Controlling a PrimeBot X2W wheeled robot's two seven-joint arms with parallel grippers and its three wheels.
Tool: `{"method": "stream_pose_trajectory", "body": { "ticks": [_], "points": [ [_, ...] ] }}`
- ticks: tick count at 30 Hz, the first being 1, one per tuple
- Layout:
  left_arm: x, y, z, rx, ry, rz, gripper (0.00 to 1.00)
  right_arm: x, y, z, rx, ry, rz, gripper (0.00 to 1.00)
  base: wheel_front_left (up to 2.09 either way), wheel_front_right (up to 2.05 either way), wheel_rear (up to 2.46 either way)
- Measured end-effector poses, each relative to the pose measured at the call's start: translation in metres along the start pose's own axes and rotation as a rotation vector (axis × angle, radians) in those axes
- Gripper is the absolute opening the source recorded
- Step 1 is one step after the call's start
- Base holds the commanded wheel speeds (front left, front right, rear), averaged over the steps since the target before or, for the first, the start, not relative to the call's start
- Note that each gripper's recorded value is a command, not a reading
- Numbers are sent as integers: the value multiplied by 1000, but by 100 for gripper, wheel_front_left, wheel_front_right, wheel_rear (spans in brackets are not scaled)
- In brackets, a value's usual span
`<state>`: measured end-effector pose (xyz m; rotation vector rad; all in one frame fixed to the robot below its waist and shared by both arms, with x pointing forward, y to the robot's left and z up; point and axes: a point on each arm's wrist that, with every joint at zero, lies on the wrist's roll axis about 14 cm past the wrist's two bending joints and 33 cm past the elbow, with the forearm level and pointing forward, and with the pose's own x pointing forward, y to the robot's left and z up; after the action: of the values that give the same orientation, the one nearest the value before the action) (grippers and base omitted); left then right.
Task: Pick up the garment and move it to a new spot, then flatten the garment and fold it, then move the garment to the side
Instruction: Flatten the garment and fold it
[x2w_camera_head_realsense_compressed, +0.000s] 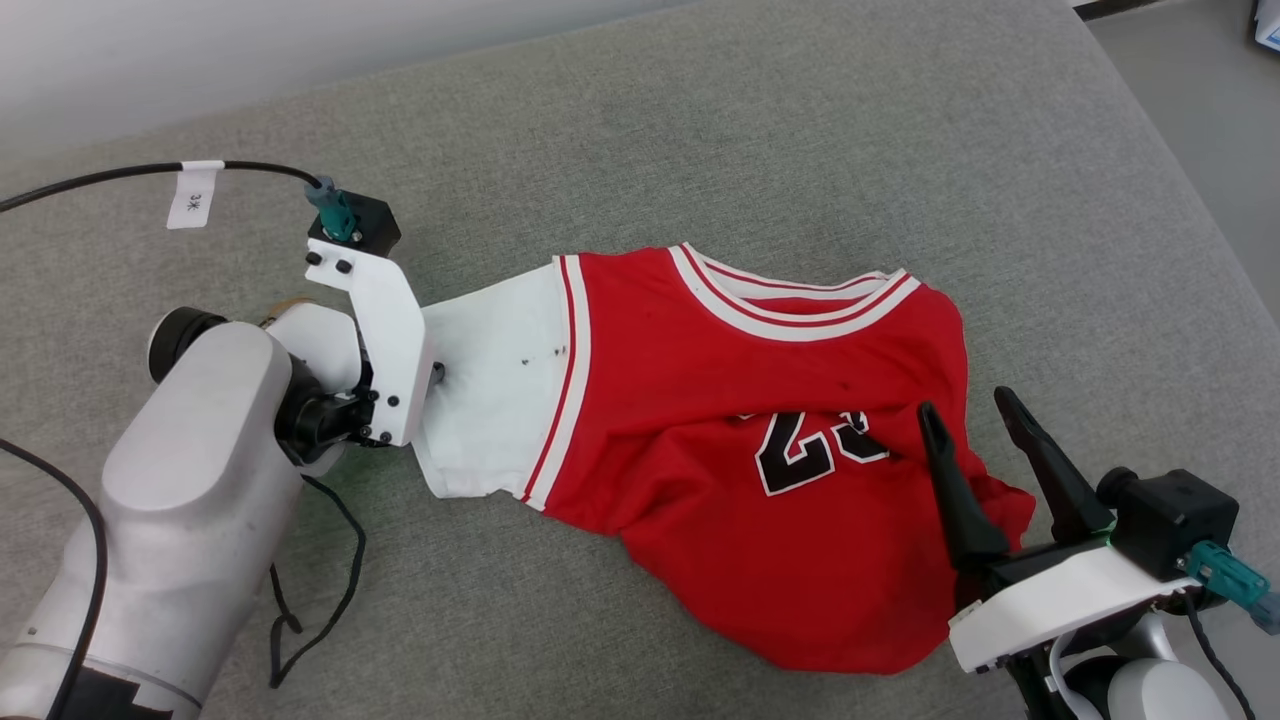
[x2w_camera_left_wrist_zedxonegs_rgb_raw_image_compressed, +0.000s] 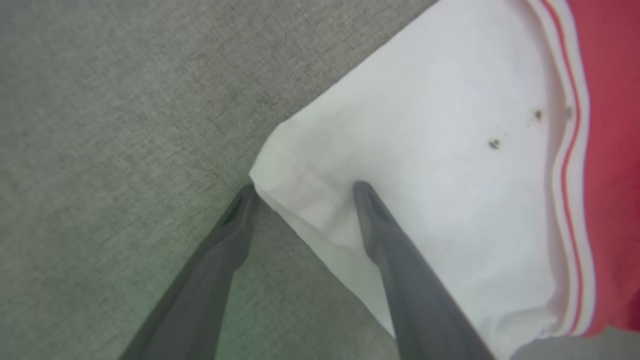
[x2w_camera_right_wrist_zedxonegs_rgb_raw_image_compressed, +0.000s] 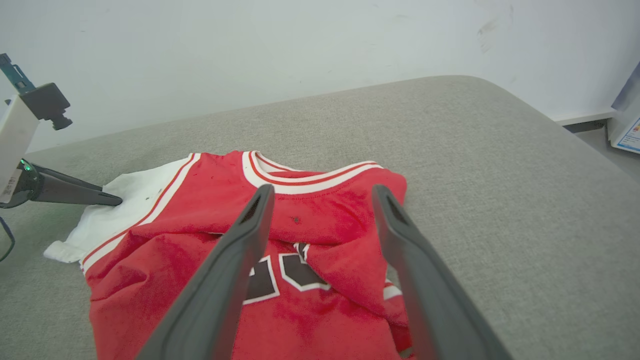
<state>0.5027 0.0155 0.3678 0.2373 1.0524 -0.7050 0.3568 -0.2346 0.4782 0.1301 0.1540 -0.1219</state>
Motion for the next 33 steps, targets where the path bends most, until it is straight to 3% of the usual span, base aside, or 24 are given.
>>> {"method": "stream_pose_trajectory", "body": {
  "ticks": [2,5,6,15,23,28,33],
  "points": [
    [4,-3,-3,-1,18,-8,100,0,-2,-4,7,12,-6,100,0,0,0],
    [7,-6,-5,-5,33,-17,7,0,-2,-6,17,14,-8,100,0,0,0],
    [8,-7,-5,-1,26,-17,0,1,-3,-6,18,14,-9,100,0,0,0],
    [-8,-4,11,49,-191,66,0,6,-5,-6,35,21,-11,100,0,0,0],
    [-70,39,16,-46,-418,206,0,22,15,-1,24,16,60,100,0,0,0],
    [-106,72,-37,-168,-428,334,0,30,34,1,21,20,119,100,0,0,0],
    [-126,85,-114,-366,-369,418,0,36,46,5,17,18,158,100,0,0,0]
  ]
}}
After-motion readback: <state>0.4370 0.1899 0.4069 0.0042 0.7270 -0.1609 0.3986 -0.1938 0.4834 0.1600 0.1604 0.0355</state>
